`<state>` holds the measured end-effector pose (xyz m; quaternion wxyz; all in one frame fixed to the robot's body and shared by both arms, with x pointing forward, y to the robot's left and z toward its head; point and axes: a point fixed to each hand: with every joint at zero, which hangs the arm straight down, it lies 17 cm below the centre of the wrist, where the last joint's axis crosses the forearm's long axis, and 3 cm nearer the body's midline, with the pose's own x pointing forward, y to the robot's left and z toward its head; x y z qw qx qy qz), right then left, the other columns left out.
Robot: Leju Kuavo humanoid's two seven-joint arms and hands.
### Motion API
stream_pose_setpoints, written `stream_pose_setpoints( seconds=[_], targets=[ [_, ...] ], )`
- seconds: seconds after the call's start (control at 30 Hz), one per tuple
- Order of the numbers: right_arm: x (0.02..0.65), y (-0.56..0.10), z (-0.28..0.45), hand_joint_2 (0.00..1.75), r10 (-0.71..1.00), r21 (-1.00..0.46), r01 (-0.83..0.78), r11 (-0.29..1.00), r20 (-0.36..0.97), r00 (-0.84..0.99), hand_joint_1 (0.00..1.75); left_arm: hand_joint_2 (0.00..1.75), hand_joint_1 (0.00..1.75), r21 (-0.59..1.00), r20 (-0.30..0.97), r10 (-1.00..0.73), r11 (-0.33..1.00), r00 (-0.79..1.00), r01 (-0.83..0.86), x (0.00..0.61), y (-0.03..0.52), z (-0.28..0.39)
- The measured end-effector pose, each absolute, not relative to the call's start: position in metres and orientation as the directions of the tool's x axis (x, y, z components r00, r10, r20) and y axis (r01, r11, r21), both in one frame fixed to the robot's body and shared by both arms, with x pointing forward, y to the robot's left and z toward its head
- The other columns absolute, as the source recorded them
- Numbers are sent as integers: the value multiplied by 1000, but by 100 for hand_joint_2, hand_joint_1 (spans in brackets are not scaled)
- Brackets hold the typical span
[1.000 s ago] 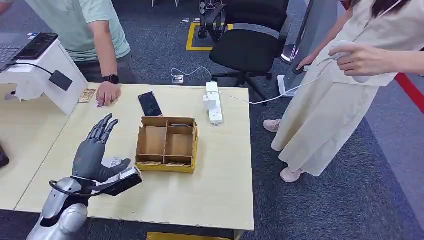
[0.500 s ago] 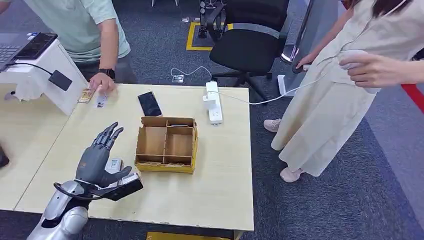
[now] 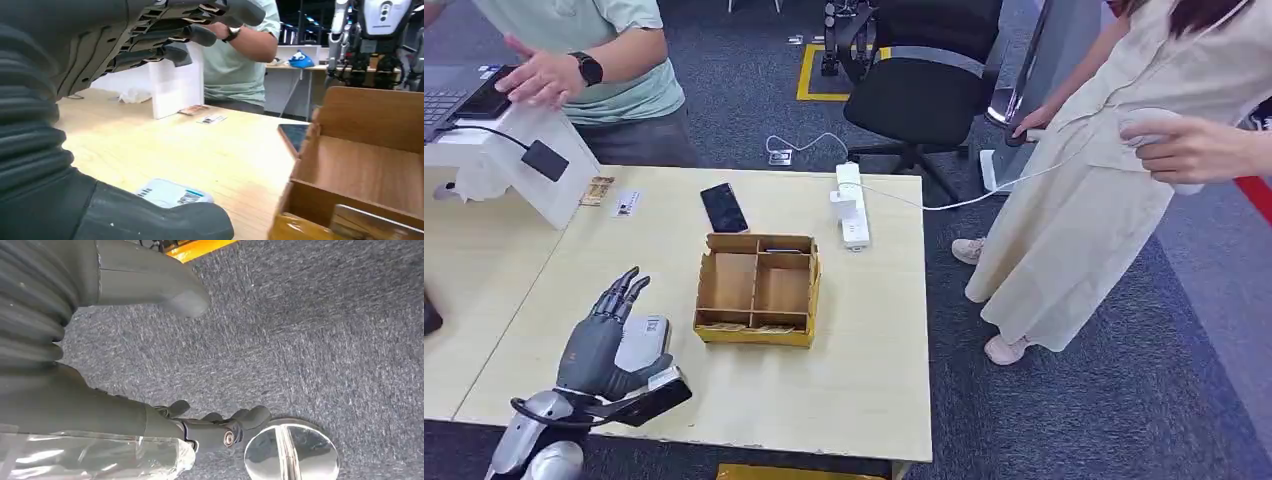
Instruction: Pass the card to the sensor for recognition and then transmit it.
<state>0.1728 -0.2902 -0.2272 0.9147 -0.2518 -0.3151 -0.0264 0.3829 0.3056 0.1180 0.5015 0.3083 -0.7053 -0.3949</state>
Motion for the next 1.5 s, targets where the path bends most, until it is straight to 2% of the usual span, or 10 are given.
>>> stream_pose_setpoints(
  seconds=[0.4, 0.83, 1.13, 1.5],
  targets=[
    [175, -292, -226, 175, 107, -443, 216, 870, 597, 795, 0, 175, 0, 893, 417, -847, 450, -331, -28, 374, 294, 113],
    [175, -294, -225, 175, 114, -454, 216, 864, 594, 796, 0, 175, 0, 890, 427, -824, 456, -372, 11, 371, 262, 101],
    [186, -291, -222, 175, 135, -457, 200, 867, 601, 788, 0, 175, 0, 902, 407, -816, 431, -411, 38, 399, 230, 93],
    [188, -288, -222, 175, 157, -463, 179, 868, 597, 787, 0, 175, 0, 938, 310, -860, 347, -405, -20, 434, 215, 98]
  ],
)
